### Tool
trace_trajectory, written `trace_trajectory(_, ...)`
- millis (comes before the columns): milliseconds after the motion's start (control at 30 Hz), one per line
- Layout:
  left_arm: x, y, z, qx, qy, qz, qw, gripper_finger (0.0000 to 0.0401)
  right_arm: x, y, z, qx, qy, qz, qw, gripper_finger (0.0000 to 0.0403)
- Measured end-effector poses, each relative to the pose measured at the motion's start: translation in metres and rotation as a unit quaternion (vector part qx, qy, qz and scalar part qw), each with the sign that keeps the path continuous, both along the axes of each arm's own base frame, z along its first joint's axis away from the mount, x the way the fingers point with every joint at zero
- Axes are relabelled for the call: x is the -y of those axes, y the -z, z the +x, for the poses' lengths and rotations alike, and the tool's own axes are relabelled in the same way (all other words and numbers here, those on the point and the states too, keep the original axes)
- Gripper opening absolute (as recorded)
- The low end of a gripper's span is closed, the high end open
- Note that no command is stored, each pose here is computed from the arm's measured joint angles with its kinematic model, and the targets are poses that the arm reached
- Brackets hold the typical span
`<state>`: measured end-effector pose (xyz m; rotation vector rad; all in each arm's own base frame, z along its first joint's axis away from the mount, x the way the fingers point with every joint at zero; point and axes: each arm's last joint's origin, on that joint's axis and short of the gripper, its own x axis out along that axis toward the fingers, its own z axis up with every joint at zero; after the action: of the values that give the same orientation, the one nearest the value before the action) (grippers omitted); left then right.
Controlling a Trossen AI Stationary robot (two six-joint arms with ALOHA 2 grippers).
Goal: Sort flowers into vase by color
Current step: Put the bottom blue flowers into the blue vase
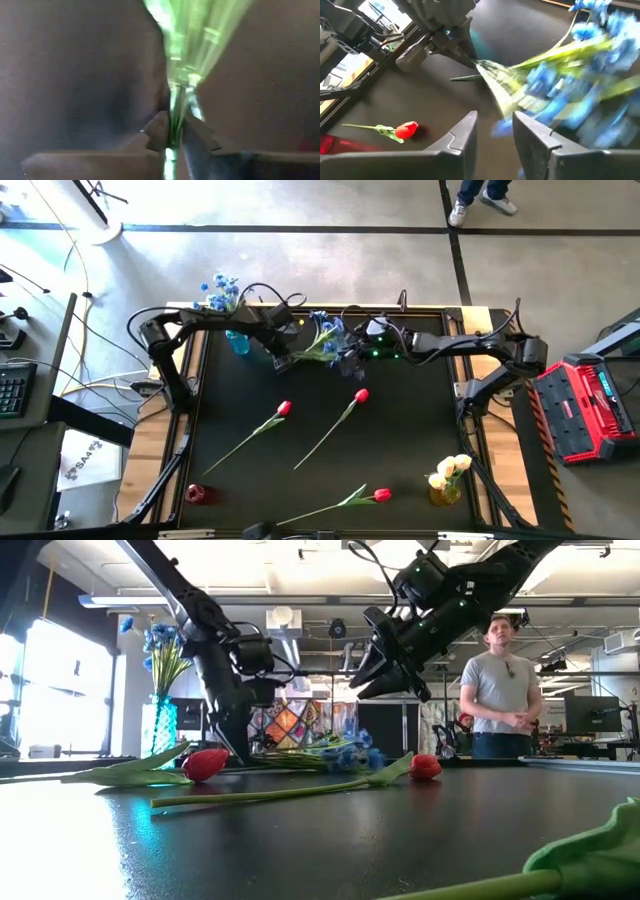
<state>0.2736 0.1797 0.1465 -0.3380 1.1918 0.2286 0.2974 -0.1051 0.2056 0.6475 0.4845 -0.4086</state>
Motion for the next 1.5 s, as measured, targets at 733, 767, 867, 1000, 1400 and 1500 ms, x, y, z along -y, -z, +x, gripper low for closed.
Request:
trace_trajectory(733, 0.024, -0.046, 0.003, 0.138, 0.025, -0.128, 0.982, 0.0004, -0.004, -0.025, 0.006, 0.126, -0.067, 0.057, 0.988, 0.0069)
trace_trajectory(767, 0.023, -0.048, 0.003, 0.146, 0.014, -0.133, 0.98, 0.0004, -0.005, -0.03, 0.005, 0.136, -0.068, 0.052, 0.987, 0.0069)
trace_trajectory(867, 0.02, -0.052, 0.003, 0.158, -0.017, -0.15, 0.976, 0.0003, -0.005, -0.044, -0.002, 0.152, -0.049, 0.028, 0.987, 0.0069)
trace_trajectory(1000, 0.02, -0.053, 0.003, 0.166, -0.027, -0.18, 0.969, 0.0003, -0.005, -0.038, -0.009, 0.093, -0.024, -0.006, 0.995, 0.0069)
trace_trajectory(1400, 0.016, -0.086, 0.002, 0.269, -0.01, -0.16, 0.95, 0.0, -0.004, -0.05, -0.013, 0.119, -0.016, -0.028, 0.992, 0.0069)
trace_trajectory(1500, 0.012, -0.101, -0.001, 0.308, -0.014, -0.139, 0.941, 0.0, -0.002, -0.069, -0.025, 0.152, -0.002, -0.041, 0.987, 0.0069)
